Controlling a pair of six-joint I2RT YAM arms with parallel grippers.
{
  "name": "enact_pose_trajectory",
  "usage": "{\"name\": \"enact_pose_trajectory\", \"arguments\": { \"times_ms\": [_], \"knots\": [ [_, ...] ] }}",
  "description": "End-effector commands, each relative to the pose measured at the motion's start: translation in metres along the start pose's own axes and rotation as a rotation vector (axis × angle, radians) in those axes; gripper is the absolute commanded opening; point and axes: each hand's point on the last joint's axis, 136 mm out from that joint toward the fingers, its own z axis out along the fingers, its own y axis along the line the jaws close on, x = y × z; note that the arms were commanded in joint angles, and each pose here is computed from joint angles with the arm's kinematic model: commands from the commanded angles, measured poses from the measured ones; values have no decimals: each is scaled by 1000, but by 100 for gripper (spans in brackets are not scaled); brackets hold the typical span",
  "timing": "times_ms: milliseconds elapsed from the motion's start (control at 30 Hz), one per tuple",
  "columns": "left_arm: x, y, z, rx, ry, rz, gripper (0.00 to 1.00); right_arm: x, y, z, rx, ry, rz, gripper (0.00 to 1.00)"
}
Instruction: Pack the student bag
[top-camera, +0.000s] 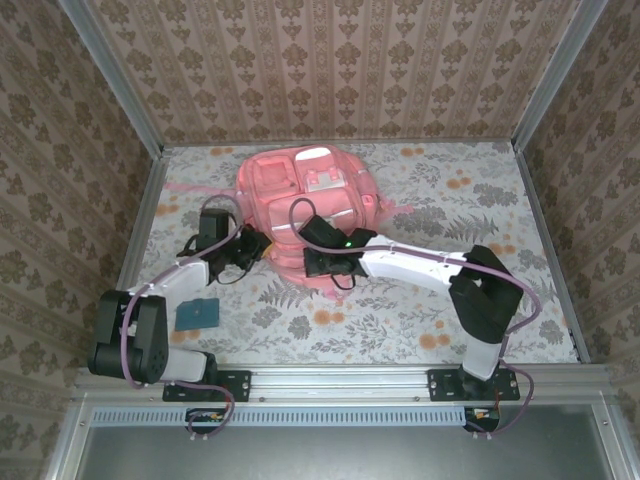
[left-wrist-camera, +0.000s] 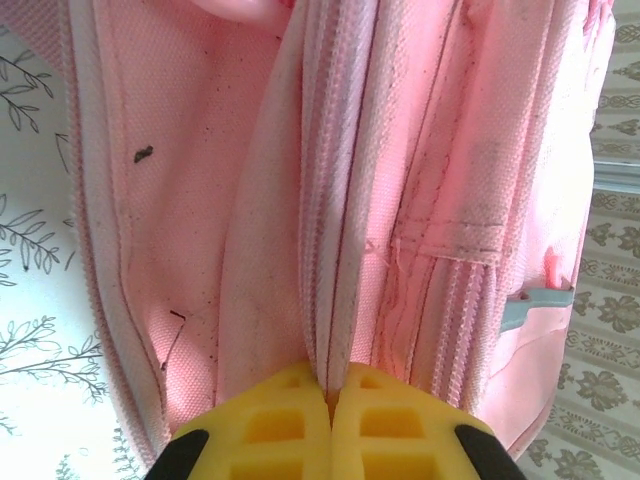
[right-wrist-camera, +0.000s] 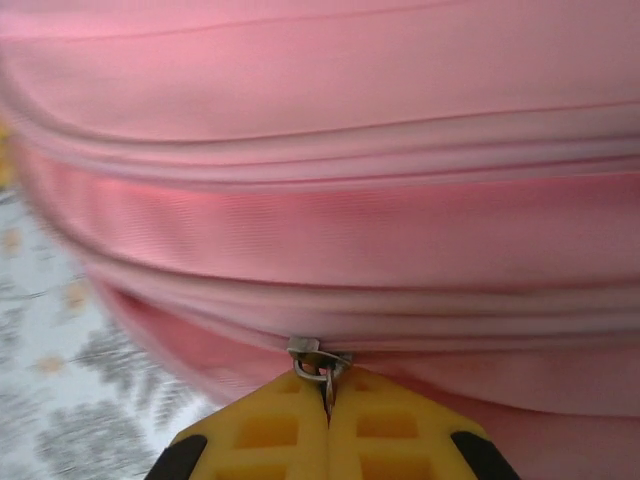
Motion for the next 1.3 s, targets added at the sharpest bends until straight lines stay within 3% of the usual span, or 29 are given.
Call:
{"name": "enact_pose_trajectory", "arguments": {
  "times_ms": [0,200,500,567,700,833,1000,1267],
  "knots": [
    [-20,-4,-12,-18,-67,56,0,-1,-82,-22,277,-12,-30,0],
    [-25,-15,-11,-15,-48,108,0,-11,-82,-37,219,-35,-12,0],
    [-32,-31,3,-23,7,199,0,8,35,-54,-211,-5,-115,0],
    [-34,-33,5,-31,10,207,8,10,50,-52,-267,0,-91,0],
    [-43,-31,-4,-79,-35,215,33,6,52,-39,-246,-6,-40,0],
    [-45,-17,-25,-177,-107,207,45,-3,60,-29,-246,-15,-24,0],
    [-18,-9,-30,-179,-87,181,48,-15,70,-22,-262,-24,-16,0],
    [21,-29,-13,2,20,111,45,-20,73,-20,-284,-20,-10,0]
  ]
}}
